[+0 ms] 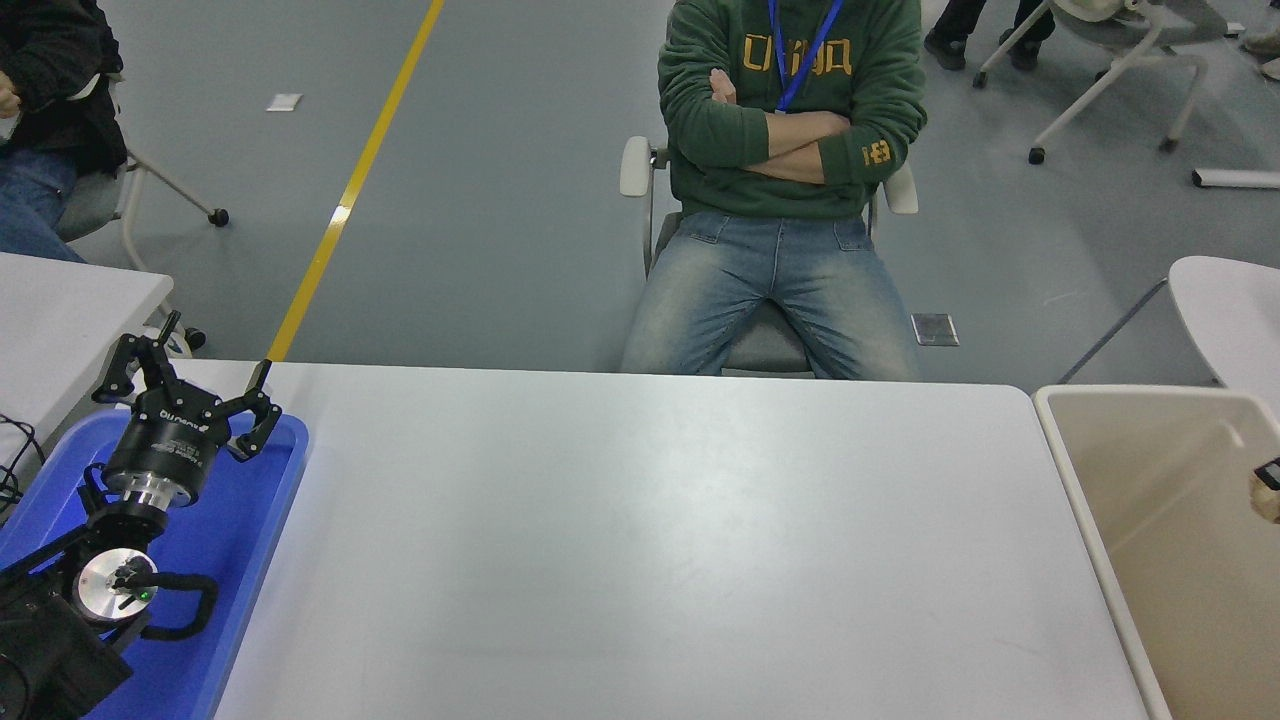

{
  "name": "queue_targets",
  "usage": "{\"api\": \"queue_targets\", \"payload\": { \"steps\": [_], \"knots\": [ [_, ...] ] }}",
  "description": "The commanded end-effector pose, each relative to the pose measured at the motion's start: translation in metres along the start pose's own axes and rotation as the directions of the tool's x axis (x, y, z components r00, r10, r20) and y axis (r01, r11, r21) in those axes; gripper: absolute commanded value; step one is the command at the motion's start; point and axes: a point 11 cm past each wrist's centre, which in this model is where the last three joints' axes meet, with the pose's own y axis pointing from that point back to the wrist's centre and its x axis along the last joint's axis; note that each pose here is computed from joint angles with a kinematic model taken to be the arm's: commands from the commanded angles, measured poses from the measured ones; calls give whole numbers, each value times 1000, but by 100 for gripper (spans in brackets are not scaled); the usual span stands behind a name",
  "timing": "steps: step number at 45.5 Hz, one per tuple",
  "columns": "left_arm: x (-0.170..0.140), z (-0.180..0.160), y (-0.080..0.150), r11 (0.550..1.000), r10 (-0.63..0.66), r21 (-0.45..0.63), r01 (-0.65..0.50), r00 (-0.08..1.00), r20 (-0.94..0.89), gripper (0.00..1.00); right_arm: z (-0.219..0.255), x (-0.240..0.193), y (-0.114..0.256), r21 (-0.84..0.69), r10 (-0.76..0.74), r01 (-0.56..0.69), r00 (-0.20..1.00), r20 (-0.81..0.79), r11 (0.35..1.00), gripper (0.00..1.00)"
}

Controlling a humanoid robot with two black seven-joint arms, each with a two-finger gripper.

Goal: Clean the table surface

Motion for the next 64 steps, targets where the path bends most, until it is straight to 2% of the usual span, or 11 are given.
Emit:
{"api": "queue_targets", "payload": {
  "steps": [1, 8, 17, 18, 19, 20, 22, 32, 48, 56, 64],
  "knots": [
    [0, 0, 0, 1000, 0, 0, 0, 1000, 0, 100, -6, -56, 13, -18, -1, 2, 999, 44, 1000, 0],
    [0, 0, 0, 1000, 0, 0, 0, 1000, 0, 100, -17, -85, 22, -17, -25, 27, 996, 81, 999, 0],
    [0, 0, 0, 1000, 0, 0, 0, 1000, 0, 100, -18, -83, 21, -18, -14, 16, 996, 87, 1000, 0],
    [0, 0, 0, 1000, 0, 0, 0, 1000, 0, 100, -18, -83, 21, -20, -14, 16, 996, 89, 1000, 14],
    [0, 0, 0, 1000, 0, 0, 0, 1000, 0, 100, -17, -81, 21, -20, -10, 12, 996, 88, 1000, 34],
    [0, 0, 0, 1000, 0, 0, 0, 1000, 0, 100, -20, -80, 21, -17, -6, 7, 996, 94, 1000, 61],
    [0, 0, 0, 1000, 0, 0, 0, 1000, 0, 100, -21, -79, 20, -18, -5, 7, 995, 103, 1000, 100],
    [0, 0, 0, 1000, 0, 0, 0, 1000, 0, 100, -25, -67, 16, -15, 20, -19, 992, 121, 1000, 100],
    [0, 0, -1, 1000, -1, -1, 1, 1000, 0, 100, -1, 20, -1, -70, 150, -137, 959, 242, 988, 100],
    [0, 0, 0, 1000, 0, 0, 0, 1000, 0, 100, -18, 29, 4, 16, 75, -91, 900, 429, 996, 100],
    [0, 0, 0, 1000, 0, 0, 0, 1000, 0, 100, -72, 48, 26, 166, -79, -48, 730, 679, 985, 100]
  ]
}}
